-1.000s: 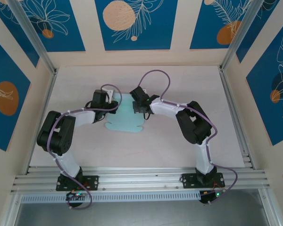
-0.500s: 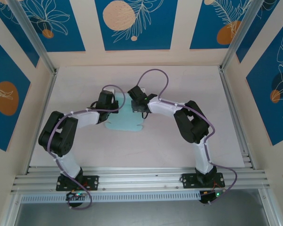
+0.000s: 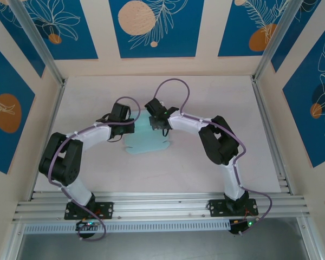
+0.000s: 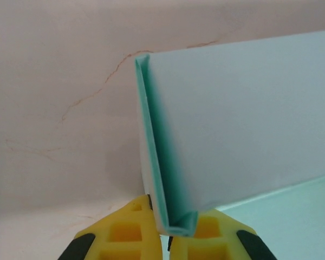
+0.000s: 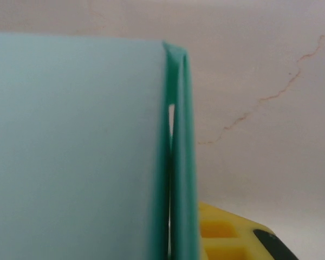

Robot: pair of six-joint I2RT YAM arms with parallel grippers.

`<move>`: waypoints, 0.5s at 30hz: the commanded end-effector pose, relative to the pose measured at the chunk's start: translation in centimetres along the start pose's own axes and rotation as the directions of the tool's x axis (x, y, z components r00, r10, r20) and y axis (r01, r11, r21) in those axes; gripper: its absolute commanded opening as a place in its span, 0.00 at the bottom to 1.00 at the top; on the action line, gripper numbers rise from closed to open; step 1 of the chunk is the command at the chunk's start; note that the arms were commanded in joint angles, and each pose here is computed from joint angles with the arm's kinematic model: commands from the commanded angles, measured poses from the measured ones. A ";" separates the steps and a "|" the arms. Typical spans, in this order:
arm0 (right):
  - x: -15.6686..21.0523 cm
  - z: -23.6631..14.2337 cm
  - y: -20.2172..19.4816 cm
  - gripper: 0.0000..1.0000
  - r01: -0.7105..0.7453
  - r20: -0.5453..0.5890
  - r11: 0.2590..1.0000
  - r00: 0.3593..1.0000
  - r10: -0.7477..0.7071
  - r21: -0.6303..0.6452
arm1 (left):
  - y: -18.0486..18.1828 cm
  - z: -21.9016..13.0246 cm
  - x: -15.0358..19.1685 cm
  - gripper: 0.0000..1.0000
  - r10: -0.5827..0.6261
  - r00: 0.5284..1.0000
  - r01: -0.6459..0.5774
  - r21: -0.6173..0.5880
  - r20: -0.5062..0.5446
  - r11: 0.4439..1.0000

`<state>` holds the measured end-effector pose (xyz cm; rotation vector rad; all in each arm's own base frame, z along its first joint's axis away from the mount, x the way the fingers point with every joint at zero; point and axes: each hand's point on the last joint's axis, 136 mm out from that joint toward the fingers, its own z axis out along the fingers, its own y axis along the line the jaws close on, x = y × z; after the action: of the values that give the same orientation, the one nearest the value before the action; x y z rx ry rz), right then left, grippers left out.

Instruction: Fold the paper box

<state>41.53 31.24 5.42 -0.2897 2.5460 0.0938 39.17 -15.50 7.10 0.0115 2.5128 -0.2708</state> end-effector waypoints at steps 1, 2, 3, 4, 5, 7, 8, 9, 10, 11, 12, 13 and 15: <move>-0.1 1.3 -0.1 0.22 0.029 -0.005 1.000 1.000 -0.029 0.001 | -0.8 -0.3 -0.4 0.00 -0.034 0.999 0.035 0.050 -0.033 0.998; -0.2 1.4 -0.1 0.22 0.031 -0.002 1.000 1.000 -0.031 -0.002 | -0.7 -0.2 -0.3 0.00 -0.035 0.999 0.037 0.048 -0.038 0.998; -0.3 1.5 -0.1 0.22 0.031 0.001 1.000 1.000 -0.031 -0.004 | -0.7 -0.1 -0.3 0.00 -0.037 0.999 0.039 0.048 -0.039 0.998; -0.4 1.6 -0.2 0.22 0.034 0.005 0.999 0.999 -0.034 -0.007 | -0.5 0.1 -0.3 0.00 -0.040 0.998 0.042 0.045 -0.043 0.998; -0.6 1.7 -0.3 0.22 0.035 0.013 0.999 0.999 -0.035 -0.008 | -0.5 0.1 -0.4 0.00 -0.042 0.998 0.044 0.043 -0.043 0.998; -0.8 1.8 -0.4 0.22 0.036 0.017 0.999 0.999 -0.036 -0.008 | -0.2 0.3 -0.5 0.00 -0.047 0.998 0.049 0.036 -0.047 0.998; -0.9 1.8 -0.4 0.22 0.039 0.022 0.999 0.999 -0.039 -0.007 | 0.0 0.4 -0.5 0.00 -0.047 0.998 0.049 0.033 -0.053 0.998; -1.0 1.8 -0.6 0.20 0.041 0.023 0.999 0.999 -0.041 0.000 | 0.0 0.5 -0.5 0.00 -0.047 0.997 0.049 0.028 -0.054 0.998; -1.2 1.8 -0.9 0.15 0.043 0.024 0.999 0.999 -0.044 0.019 | 0.2 0.5 -0.6 0.00 -0.051 0.997 0.052 0.020 -0.055 0.998; -1.1 1.8 -1.3 0.12 0.047 0.014 0.998 0.999 -0.048 0.052 | 0.4 0.7 -0.6 0.00 -0.060 0.997 0.061 0.009 -0.052 0.998; -1.1 1.7 -1.8 0.10 0.048 0.006 0.995 0.999 -0.048 0.086 | 0.6 0.8 -0.6 0.00 -0.072 0.996 0.072 -0.002 -0.044 0.997; -1.0 1.6 -2.5 0.10 0.048 -0.005 0.990 0.999 -0.048 0.132 | 0.9 0.9 -0.7 0.00 -0.094 0.995 0.094 -0.016 -0.029 0.995; -0.5 1.3 -3.8 0.09 0.059 -0.023 0.971 0.998 -0.055 0.231 | 1.8 1.1 -0.9 0.00 -0.140 0.990 0.140 -0.058 0.012 0.988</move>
<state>43.67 30.52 4.85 -0.3073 2.5186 -0.0057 40.11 -15.60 7.14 -0.0521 2.5304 -0.3130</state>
